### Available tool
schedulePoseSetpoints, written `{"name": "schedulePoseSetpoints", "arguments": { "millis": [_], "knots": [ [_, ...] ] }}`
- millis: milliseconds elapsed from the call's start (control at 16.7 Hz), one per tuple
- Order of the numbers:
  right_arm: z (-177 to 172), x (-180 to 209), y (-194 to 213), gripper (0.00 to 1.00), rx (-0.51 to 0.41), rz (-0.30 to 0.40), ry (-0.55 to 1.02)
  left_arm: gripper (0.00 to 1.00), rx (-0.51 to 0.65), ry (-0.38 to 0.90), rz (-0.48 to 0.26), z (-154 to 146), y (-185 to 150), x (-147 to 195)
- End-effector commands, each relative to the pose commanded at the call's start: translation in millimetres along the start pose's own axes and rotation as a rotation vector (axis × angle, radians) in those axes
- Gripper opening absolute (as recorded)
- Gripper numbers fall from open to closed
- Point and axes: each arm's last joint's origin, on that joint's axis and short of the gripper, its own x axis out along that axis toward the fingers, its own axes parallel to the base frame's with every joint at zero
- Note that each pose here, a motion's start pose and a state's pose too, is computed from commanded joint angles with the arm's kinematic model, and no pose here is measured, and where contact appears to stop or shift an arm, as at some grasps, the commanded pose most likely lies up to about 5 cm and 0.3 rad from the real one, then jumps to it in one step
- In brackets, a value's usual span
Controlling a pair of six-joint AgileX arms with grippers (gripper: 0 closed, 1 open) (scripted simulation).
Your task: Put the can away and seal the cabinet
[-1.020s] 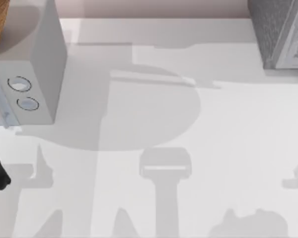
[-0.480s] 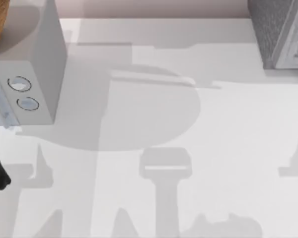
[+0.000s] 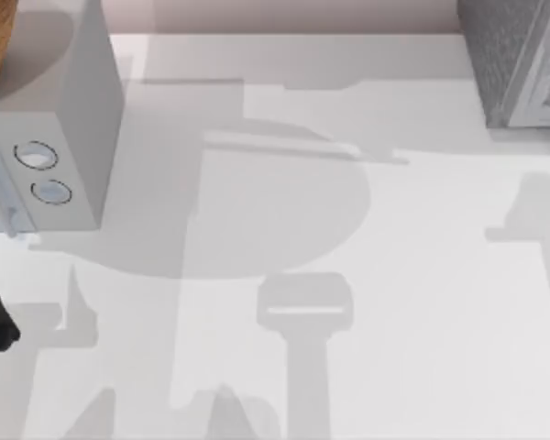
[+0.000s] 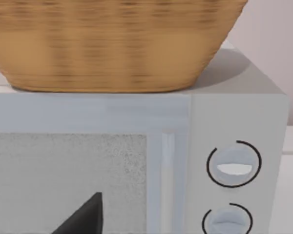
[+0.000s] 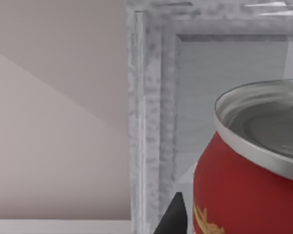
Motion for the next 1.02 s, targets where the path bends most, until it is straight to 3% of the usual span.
{"name": "schedulePoseSetpoints", "arguments": {
  "millis": [480,1020],
  "knots": [
    [114.4,69.5,20.3,0.0,0.002,-0.001,-0.008,1.0,0.0,0.0,0.0,0.0,0.0,0.0],
    [152.4,115.4,36.7,0.0,0.003,0.001,-0.007,1.0,0.0,0.0,0.0,0.0,0.0,0.0]
  ]
}}
